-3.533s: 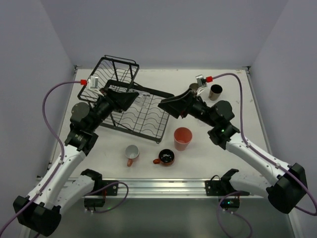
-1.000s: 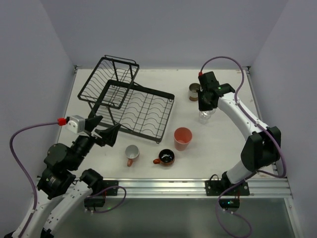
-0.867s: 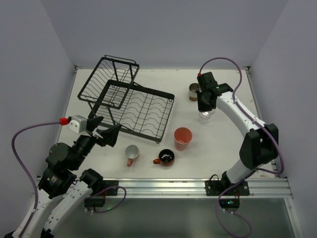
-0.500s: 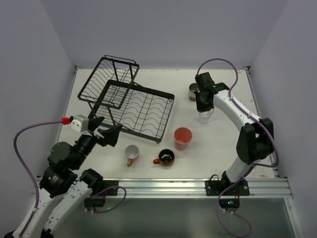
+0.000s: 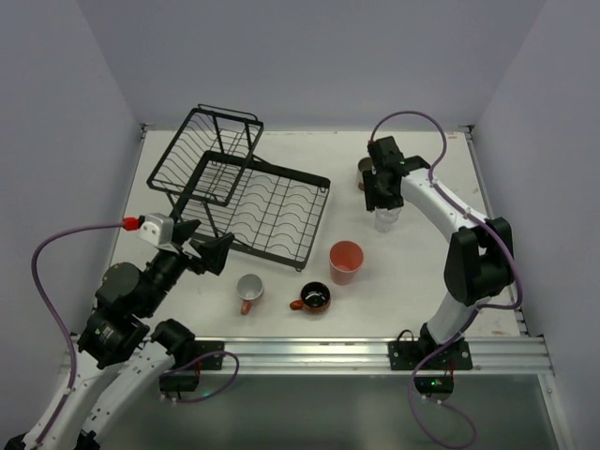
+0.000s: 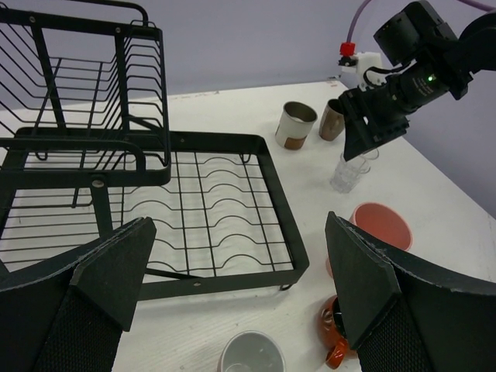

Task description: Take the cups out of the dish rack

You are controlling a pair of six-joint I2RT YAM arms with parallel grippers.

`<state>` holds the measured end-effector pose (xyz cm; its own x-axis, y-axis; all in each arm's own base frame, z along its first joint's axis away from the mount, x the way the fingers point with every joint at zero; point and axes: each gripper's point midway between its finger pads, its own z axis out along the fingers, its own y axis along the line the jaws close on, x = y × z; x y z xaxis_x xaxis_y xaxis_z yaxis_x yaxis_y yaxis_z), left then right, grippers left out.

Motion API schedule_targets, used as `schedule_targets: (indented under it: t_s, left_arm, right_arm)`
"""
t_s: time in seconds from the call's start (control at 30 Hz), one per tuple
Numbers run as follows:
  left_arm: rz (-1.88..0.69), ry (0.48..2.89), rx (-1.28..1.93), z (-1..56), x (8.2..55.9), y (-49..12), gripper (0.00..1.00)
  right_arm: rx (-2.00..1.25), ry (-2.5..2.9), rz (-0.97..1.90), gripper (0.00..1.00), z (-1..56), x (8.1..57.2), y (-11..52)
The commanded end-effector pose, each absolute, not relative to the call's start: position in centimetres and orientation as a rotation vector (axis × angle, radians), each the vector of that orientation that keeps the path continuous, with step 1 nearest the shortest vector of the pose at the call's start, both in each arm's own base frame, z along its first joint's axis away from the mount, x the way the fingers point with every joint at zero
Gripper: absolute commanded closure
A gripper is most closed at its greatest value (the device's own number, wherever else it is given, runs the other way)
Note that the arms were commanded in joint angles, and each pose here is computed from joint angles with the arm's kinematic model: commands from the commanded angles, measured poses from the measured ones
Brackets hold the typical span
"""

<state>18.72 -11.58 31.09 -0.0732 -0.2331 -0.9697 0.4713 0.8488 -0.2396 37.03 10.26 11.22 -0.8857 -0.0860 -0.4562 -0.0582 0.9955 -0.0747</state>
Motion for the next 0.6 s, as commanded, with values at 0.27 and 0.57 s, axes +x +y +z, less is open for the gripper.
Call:
schedule_targets:
  t_s: [0.27, 0.57]
  left_arm:
    - [-0.553, 1.468, 0.135, 35.5, 19.4, -10.6, 0.0]
    - [-0.492, 1.329, -0.001, 44.2, 18.7, -7.4, 0.0]
  right_arm:
    - [-0.017, 2.277, 0.137, 0.17, 24.2, 37.2, 11.2]
    - [0.1, 1.45, 0.486, 0.01, 44.2, 24.8, 8.1]
